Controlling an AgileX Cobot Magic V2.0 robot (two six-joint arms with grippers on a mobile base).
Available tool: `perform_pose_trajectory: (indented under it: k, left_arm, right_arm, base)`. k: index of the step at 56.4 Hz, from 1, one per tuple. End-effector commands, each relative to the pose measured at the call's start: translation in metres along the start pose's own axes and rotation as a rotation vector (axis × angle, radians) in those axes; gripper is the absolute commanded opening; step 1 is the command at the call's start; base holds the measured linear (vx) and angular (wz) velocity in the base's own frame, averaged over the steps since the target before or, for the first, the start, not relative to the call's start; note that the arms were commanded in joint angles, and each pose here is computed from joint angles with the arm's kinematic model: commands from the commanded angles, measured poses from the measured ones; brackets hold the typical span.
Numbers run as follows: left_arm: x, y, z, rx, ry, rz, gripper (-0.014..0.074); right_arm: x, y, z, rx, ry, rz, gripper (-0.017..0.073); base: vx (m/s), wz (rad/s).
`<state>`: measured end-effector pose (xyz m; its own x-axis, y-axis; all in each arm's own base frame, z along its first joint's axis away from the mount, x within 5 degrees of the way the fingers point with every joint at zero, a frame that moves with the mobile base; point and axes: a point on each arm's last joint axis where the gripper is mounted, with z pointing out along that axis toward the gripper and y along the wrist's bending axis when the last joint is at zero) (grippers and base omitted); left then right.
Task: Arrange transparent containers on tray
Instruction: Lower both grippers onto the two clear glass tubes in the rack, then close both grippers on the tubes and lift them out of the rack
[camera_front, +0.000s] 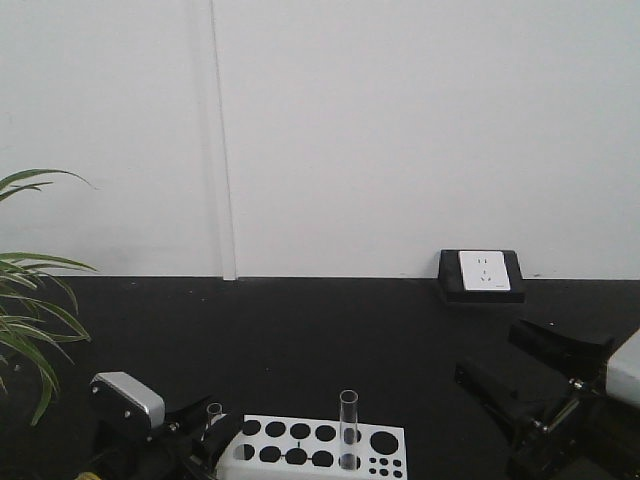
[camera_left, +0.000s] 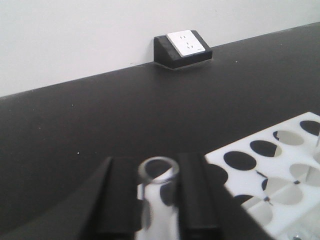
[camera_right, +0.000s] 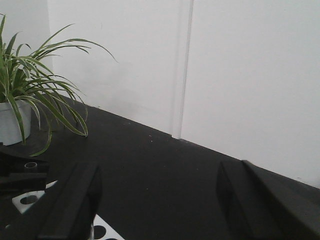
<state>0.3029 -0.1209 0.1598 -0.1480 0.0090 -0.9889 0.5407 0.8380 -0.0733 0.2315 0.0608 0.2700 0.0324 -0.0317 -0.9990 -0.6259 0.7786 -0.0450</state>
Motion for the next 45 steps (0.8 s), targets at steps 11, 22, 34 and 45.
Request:
perform_pose_trajectory:
  k: [11, 22, 34, 45]
  left_arm:
    - [-0.027, -0.002, 0.000, 0.007, -0.157, 0.015, -0.0009]
    - [-0.046, -0.005, -0.007, 0.007, -0.193, 0.012, -0.0008]
    - [-0.104, -0.014, -0.032, 0.005, -0.262, 0.085, -0.0006]
    - [-0.177, -0.026, -0.064, 0.010, -0.326, 0.135, -0.0006]
  right_arm:
    - [-0.019, -0.001, 0.001, -0.009, -0.102, -0.020, 0.0533]
    - [-0.020, 0.000, 0.000, -0.011, -0.105, -0.020, 0.0533]
    - [-0.020, 0.000, 0.000, -0.017, -0.114, -0.020, 0.0533]
    - [-0.016, 0.000, 0.001, -0.015, -0.076, -0.032, 0.0533]
  base:
    - [0.00, 0.00]
    - [0.00, 0.00]
    - [0.00, 0.00]
    - [0.00, 0.00]
